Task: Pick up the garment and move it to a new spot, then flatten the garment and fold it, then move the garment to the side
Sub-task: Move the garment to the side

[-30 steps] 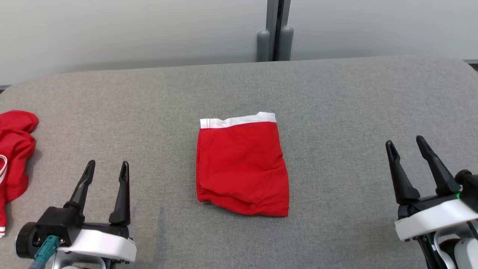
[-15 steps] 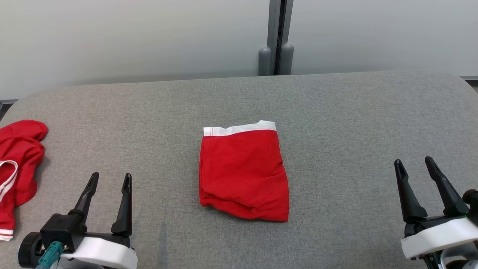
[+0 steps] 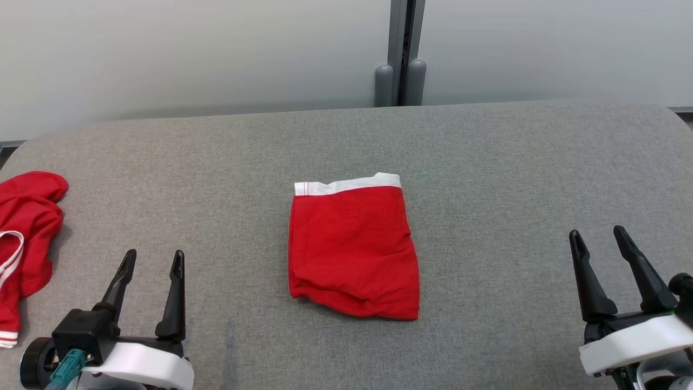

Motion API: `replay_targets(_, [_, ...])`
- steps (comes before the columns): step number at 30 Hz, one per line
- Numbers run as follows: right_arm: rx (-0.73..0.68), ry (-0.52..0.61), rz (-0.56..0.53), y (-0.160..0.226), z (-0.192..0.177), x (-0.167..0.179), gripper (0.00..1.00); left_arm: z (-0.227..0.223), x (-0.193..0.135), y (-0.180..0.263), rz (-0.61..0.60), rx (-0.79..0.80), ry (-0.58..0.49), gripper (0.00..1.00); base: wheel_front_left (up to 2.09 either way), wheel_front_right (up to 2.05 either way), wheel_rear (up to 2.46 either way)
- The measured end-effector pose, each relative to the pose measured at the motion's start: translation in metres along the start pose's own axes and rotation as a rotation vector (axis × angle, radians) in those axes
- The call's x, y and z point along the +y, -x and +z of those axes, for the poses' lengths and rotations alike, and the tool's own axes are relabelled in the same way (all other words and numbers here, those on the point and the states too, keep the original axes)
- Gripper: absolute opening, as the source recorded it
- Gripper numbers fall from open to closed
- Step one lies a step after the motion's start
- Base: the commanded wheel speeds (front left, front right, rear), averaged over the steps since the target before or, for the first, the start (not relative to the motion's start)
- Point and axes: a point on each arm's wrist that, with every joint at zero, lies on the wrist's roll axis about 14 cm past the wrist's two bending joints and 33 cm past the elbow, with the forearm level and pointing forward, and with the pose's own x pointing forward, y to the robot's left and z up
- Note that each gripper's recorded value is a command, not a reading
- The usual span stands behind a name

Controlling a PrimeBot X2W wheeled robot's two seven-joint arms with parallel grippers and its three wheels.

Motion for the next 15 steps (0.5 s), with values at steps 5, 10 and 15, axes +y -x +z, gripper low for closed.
replay_targets(5, [0.008, -0.002, 0.002, 0.000, -0.003, 0.001, 1.00, 0.000, 0.001, -0.001, 0.002, 0.001, -0.002, 1.00, 0.00, 0.00, 0.00])
replay_targets(10, [0.017, -0.002, 0.006, -0.003, -0.006, 0.001, 1.00, 0.002, 0.005, -0.001, 0.018, -0.004, 0.018, 1.00, 0.00, 0.00, 0.00])
replay_targets(15, [0.067, -0.013, 0.071, -0.019, -0.024, 0.020, 1.00, 0.018, 0.012, -0.012, 0.045, -0.068, 0.025, 1.00, 0.00, 0.00, 0.00])
